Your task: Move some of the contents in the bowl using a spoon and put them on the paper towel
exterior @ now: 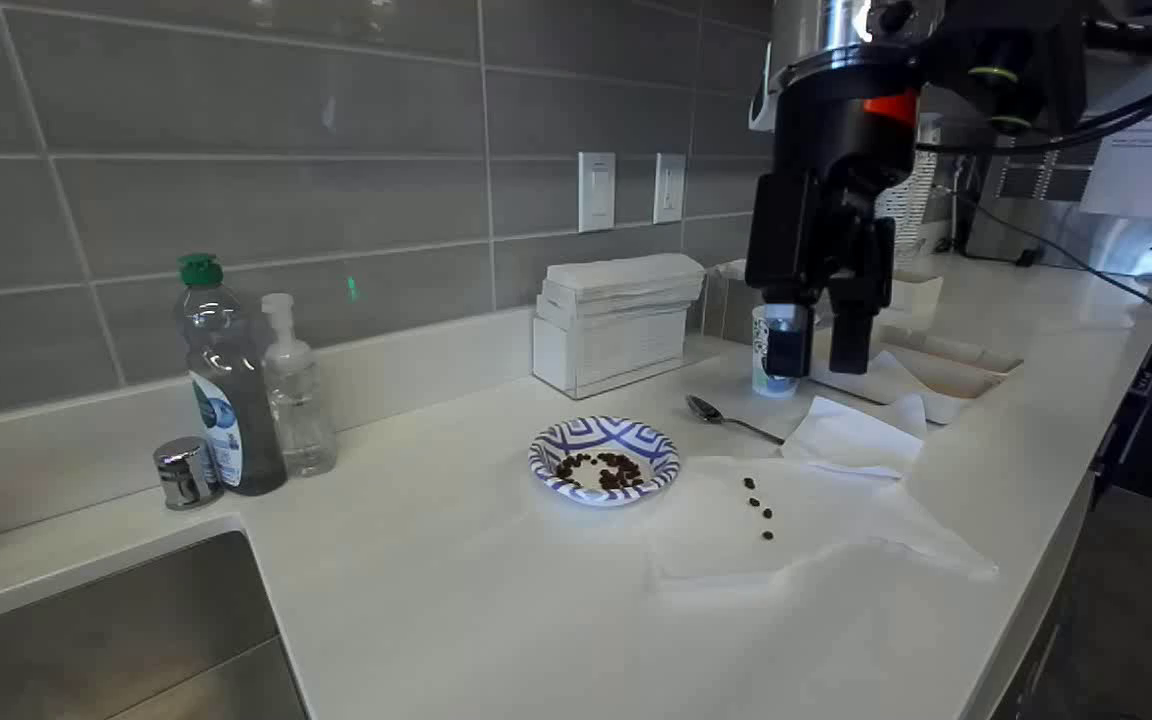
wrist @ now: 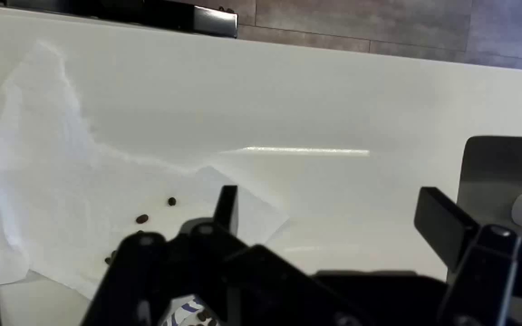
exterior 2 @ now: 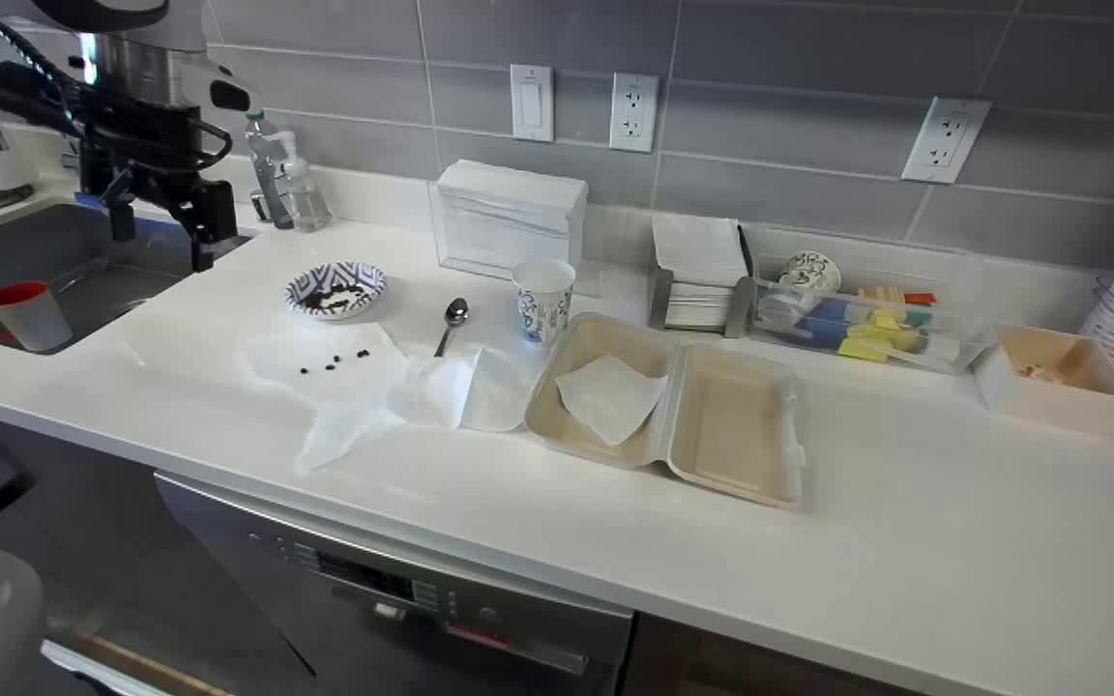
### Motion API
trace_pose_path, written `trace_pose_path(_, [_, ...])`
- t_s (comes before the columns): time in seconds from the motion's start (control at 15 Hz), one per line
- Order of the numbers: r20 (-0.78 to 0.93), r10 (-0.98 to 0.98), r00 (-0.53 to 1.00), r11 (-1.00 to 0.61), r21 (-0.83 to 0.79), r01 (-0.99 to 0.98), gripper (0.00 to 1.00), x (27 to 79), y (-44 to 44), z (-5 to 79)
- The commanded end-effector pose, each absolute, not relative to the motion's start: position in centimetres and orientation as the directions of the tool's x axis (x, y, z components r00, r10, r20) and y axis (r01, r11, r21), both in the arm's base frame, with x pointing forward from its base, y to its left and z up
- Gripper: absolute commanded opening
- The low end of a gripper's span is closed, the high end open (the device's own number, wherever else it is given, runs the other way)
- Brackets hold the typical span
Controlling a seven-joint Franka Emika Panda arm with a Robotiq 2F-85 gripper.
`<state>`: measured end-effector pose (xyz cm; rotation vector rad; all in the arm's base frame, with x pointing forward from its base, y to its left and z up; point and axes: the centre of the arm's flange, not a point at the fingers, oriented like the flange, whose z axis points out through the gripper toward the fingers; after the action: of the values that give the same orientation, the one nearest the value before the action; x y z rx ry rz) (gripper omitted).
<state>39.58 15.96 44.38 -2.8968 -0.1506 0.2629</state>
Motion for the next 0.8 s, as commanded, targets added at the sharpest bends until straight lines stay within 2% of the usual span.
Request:
trace_pose_path(0.0, [-0.165, 0.122, 0.979, -0.969, -0.235, 0.081, 1.00, 39.6, 16.0, 44.4])
trace_pose_path(0.47, [-0.165, 0.122, 0.979, -0.969, -0.235, 0.081, 1.00, 39.6, 16.0, 44.4])
trace_pose_path(0.73, [-0.081, 0.115, 0.990, -0.991, -0.084, 0.108, 1.00, 41.3, 12.8, 43.9])
